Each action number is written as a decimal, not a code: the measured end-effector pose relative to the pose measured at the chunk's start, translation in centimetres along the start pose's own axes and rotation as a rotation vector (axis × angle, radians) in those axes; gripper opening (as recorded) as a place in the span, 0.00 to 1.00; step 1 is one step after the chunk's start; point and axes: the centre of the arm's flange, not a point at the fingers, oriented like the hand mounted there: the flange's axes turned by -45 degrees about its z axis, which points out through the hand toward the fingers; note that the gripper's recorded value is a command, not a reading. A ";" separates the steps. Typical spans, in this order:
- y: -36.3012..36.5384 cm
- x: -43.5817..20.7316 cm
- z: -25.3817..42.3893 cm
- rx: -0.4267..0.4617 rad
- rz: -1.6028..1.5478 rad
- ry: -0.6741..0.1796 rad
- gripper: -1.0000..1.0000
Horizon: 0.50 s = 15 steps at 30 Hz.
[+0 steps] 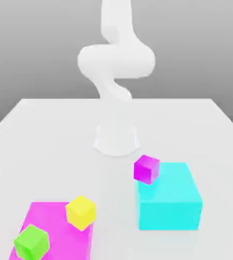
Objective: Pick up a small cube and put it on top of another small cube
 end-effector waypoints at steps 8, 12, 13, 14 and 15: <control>7.1 0.7 12.6 -0.065 0.192 -0.177 0.50; 11.2 -0.5 18.7 -0.102 0.291 -0.260 0.50; 12.3 -1.0 20.2 -0.112 0.316 -0.281 0.50; 13.4 -1.5 21.6 -0.123 0.341 -0.301 0.50; 14.5 -2.1 23.1 -0.133 0.366 -0.321 0.50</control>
